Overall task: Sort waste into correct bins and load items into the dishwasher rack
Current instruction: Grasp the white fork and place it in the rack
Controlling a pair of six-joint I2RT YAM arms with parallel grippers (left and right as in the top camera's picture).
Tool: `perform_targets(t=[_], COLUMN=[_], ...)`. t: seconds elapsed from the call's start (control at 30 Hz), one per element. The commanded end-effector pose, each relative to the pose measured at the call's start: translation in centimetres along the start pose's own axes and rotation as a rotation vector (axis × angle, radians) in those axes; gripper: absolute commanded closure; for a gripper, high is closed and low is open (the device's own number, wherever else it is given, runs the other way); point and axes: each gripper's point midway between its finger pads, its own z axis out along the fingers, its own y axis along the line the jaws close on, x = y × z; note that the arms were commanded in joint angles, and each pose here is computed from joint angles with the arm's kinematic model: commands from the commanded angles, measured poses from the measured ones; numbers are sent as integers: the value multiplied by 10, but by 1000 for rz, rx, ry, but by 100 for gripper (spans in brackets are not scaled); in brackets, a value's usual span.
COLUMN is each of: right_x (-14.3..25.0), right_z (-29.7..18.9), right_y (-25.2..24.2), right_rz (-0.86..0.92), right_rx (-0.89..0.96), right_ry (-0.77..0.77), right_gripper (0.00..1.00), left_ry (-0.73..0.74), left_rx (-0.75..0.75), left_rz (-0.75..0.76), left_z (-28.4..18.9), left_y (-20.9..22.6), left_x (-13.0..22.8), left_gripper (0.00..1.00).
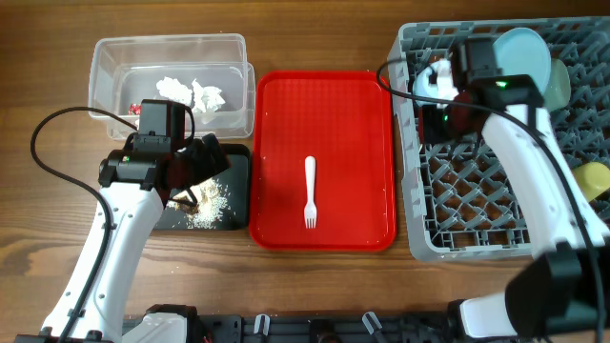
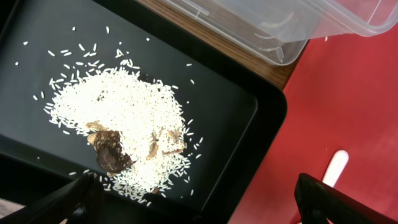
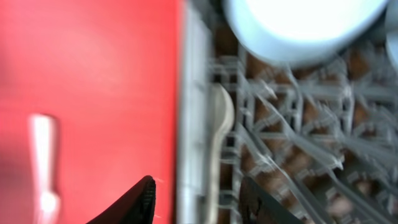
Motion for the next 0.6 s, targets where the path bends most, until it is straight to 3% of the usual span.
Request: perform_targets(t=[0.0,0.13,0.23,0.4,0.5,0.57], right_x=[-10,31,62,110,129,127], right_z=[-35,6,52,124,153,157], right_y=[73,144,181,207,202,190], right_rz=[-92,-174,-179,-115,-99,-52], right_rx=[-287,-331,-248,-118,-35,44], right_ry=[-87,85,207,363,416,398], right_gripper=[50,46,42,43,50,64], left_ry=[-20,-21,-21,-21,-21,-21], left_rx=[-10,-10,-10,-10,-10,-10], left_rz=[-24,-24,-24,-24,-24,-24], left_z=[-3,-3,-3,-3,-3,-3], left_y=[4,4,4,4,4,4], left_x=[-4,-4,-4,-4,-4,-4], left_gripper=[0,0,0,0,0,0])
